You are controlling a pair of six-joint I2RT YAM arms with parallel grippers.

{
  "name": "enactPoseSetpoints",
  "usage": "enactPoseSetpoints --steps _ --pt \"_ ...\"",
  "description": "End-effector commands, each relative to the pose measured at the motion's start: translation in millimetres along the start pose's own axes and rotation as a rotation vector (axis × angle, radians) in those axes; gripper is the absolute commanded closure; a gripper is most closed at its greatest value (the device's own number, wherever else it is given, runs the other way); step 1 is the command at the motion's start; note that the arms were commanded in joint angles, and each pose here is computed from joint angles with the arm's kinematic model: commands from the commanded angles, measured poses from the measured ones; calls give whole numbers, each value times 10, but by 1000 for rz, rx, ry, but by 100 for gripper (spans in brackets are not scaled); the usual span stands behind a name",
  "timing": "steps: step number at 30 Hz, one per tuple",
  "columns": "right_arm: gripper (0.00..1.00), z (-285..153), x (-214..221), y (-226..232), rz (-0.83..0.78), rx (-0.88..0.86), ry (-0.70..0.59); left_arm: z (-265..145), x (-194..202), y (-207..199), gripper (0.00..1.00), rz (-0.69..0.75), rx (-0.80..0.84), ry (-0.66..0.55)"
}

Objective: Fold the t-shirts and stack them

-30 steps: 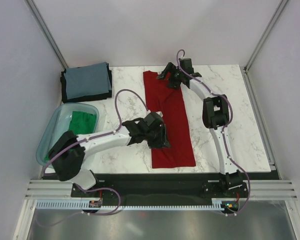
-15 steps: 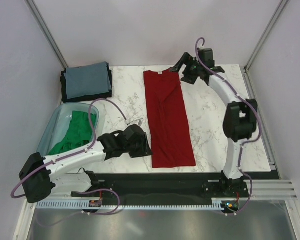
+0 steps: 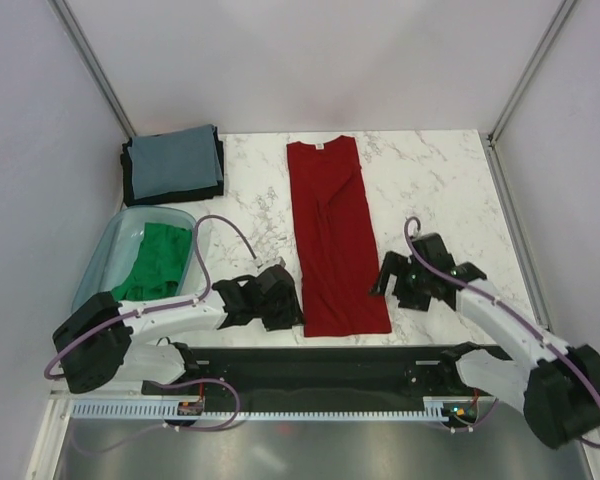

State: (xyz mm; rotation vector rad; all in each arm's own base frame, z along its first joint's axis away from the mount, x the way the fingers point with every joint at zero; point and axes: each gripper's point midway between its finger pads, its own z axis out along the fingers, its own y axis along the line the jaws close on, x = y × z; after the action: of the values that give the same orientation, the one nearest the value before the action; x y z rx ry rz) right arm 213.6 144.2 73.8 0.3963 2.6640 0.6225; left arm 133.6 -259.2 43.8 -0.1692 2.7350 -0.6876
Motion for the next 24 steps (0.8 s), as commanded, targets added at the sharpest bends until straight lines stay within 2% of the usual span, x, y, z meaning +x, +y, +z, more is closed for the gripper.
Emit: enactPoseSetpoints --steps 1,3,5,15,17,18,19,20,21,22,23,24 --pt "7 -114 307 -217 22 16 -24 81 8 -242 50 -54 78 -6" --pt "10 -112 412 -244 42 -6 -18 142 59 -240 50 -54 62 6" --pt "17 -52 591 -330 39 -9 21 194 100 -249 51 -54 47 18" --pt "30 138 881 -528 50 -5 80 296 158 -210 53 -35 -4 -6" --pt "40 160 908 -537 48 -9 87 301 130 -207 55 -37 -10 -25" --pt "43 167 921 -544 47 -8 91 305 127 -199 57 -37 -14 -27" --pt "51 167 920 -537 44 -12 92 304 114 -208 60 -36 -13 -32" --pt "54 168 916 -531 42 -15 91 310 109 -206 71 -33 -16 -37" --pt "59 164 911 -518 39 -21 90 309 101 -211 78 -35 -16 -40" --pt "70 160 903 -503 37 -25 88 304 91 -227 84 -35 -12 -43" --pt "75 155 899 -484 35 -33 89 282 63 -267 95 -32 -5 -51" --pt "81 148 885 -466 31 -38 87 241 55 -285 98 -28 -10 -47"
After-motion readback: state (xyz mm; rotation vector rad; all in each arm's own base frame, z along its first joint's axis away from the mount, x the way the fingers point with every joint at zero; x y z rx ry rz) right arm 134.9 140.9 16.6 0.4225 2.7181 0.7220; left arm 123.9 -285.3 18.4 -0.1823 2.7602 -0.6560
